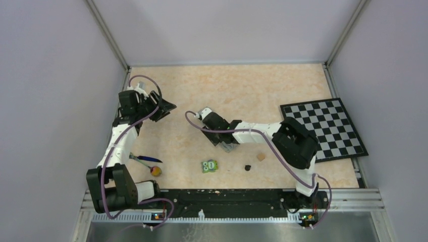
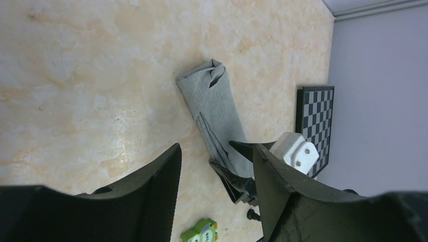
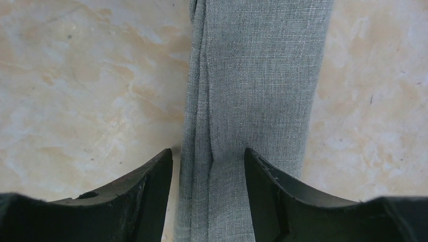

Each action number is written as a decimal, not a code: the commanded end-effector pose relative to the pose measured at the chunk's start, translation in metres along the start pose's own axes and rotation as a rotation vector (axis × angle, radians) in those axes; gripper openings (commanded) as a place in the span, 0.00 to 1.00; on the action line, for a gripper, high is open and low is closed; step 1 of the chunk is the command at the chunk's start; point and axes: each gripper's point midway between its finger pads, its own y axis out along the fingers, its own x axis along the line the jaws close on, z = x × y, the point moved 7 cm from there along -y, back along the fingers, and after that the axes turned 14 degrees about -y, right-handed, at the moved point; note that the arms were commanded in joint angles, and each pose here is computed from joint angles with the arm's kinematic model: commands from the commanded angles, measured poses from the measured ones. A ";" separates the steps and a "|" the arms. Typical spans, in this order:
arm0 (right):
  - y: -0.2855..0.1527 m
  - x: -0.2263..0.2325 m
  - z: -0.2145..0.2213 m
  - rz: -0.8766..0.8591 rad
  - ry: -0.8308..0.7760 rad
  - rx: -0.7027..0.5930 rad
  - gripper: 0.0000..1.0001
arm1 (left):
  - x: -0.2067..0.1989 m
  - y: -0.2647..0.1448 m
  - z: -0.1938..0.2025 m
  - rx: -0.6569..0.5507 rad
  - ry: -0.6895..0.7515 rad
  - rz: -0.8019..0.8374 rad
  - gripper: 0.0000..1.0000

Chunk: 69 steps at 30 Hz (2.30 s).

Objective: Fold the napkin into a case and place the utensils inside
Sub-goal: Pick up the smaller rectangle-folded napkin from the center of the board, then turn over the smaller rectangle-folded napkin at the center of the board, then rotate the smaller rectangle-folded napkin at the corner of the board.

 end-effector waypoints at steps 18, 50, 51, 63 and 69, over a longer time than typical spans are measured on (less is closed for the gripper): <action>0.005 0.003 -0.023 0.154 0.082 0.034 0.00 | 0.013 -0.011 0.008 0.010 0.048 0.032 0.59; -0.004 -0.104 0.065 -0.732 0.966 -0.257 0.40 | -0.012 0.019 0.041 0.218 0.120 0.162 0.57; -0.007 -0.115 0.071 -0.622 0.922 -0.215 0.46 | -0.017 0.027 0.049 0.257 0.125 0.178 0.57; -0.070 -0.035 0.044 -0.579 0.640 -0.170 0.28 | -0.036 0.149 0.096 0.467 0.077 0.279 0.38; -0.045 -0.017 0.094 -0.489 0.640 -0.077 0.19 | 0.001 0.207 0.091 0.441 0.054 0.159 0.35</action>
